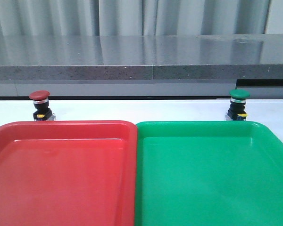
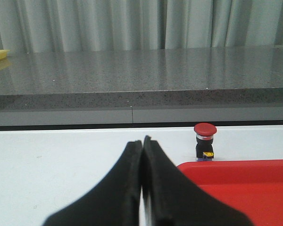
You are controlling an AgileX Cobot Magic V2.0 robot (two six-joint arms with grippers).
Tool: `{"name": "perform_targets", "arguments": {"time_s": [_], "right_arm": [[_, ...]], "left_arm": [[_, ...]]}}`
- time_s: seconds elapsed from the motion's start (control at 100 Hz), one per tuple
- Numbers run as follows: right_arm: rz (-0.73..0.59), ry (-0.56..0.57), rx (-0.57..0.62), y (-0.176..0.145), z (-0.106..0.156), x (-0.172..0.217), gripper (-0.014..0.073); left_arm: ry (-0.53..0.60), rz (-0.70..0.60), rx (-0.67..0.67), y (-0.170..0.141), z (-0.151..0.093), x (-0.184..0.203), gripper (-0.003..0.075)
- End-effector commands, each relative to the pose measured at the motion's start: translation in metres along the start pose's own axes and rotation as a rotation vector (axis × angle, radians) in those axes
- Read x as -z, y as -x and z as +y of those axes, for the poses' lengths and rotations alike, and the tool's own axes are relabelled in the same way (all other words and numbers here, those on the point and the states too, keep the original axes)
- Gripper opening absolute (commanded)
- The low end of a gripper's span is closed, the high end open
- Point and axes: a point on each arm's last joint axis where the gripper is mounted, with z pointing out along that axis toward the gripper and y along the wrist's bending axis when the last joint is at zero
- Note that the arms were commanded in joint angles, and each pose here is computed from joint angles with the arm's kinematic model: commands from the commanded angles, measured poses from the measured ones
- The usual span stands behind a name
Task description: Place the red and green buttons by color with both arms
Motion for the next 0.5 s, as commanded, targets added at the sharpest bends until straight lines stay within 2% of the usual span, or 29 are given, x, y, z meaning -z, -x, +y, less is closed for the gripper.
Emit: {"name": "perform_targets", "arguments": {"time_s": [0.0,0.29,0.49], "right_arm": [[-0.13,0.001,0.007,0.016,0.0,0.003,-0.0064],[-0.13,0.001,0.007,0.016,0.0,0.003,-0.0064],[-0.13,0.001,0.007,0.016,0.0,0.003,-0.0064]], "left_arm": [[-0.006,-0.135,0.01,0.018,-0.001,0.005,-0.0021],[-0.005,-0.097,0.012,0.043,-0.002,0.001,-0.002],[0.002,0.078,0.024,0.067,-0.003,-0.024,-0.002]]}}
